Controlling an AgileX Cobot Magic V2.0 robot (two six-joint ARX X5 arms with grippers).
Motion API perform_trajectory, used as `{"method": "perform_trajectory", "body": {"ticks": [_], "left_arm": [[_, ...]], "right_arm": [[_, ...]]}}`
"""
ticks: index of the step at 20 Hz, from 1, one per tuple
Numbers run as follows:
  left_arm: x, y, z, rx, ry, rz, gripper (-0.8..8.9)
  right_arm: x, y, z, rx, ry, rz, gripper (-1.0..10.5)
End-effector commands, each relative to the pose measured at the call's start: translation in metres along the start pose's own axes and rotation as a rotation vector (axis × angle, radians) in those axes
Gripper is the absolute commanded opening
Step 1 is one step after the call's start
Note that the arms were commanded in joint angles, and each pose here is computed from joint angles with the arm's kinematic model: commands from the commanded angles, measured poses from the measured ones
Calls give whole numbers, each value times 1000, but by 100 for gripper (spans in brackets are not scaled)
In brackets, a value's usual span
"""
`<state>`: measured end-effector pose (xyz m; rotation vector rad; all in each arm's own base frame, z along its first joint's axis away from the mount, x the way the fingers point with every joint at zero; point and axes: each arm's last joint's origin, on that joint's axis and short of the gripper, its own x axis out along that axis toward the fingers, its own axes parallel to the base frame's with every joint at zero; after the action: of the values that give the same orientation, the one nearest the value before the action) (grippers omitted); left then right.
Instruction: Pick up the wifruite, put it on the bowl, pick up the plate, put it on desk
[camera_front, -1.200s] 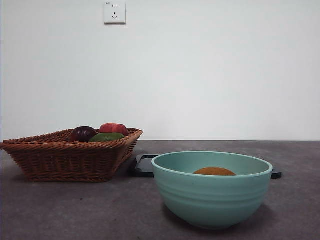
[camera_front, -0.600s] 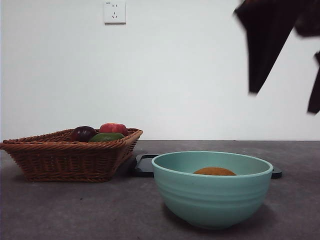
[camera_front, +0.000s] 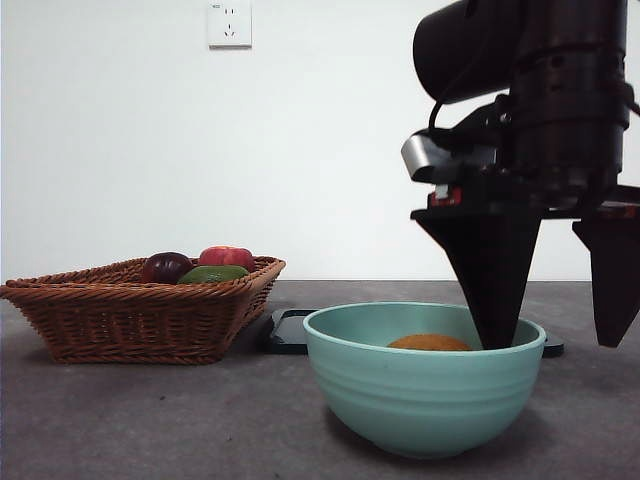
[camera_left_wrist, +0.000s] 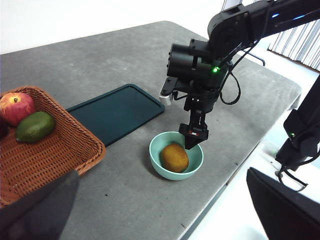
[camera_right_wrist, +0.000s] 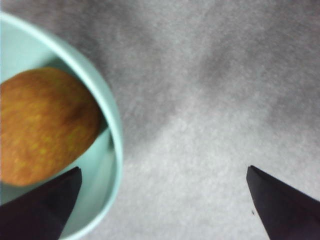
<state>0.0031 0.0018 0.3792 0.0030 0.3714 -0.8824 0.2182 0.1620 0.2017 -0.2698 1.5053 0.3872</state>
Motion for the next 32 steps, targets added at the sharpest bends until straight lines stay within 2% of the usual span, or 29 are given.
{"method": "perform_trajectory", "body": {"ticks": [1, 3, 8, 9, 14, 20, 26, 32], "left_arm": [[-3, 0, 3, 8, -23, -14, 597], [-3, 0, 3, 8, -23, -14, 597], [-3, 0, 3, 8, -23, -14, 597], [-3, 0, 3, 8, -23, -14, 597], [-3, 0, 3, 8, -23, -14, 597], [-3, 0, 3, 8, -23, -14, 597], [-3, 0, 3, 7, -26, -14, 597], [-3, 0, 3, 7, -24, -14, 597]], "right_arm": [[4, 3, 7, -10, -13, 1, 520], [7, 4, 12, 11, -43, 11, 478], [12, 7, 17, 33, -57, 44, 58], [12, 9, 17, 28, -59, 46, 14], [10, 11, 19, 37, -75, 51, 10], [-20, 8, 39, 55, -151, 63, 10], [-39, -19, 89, 89, -161, 44, 10], [-32, -49, 148, 125, -157, 30, 10]]}}
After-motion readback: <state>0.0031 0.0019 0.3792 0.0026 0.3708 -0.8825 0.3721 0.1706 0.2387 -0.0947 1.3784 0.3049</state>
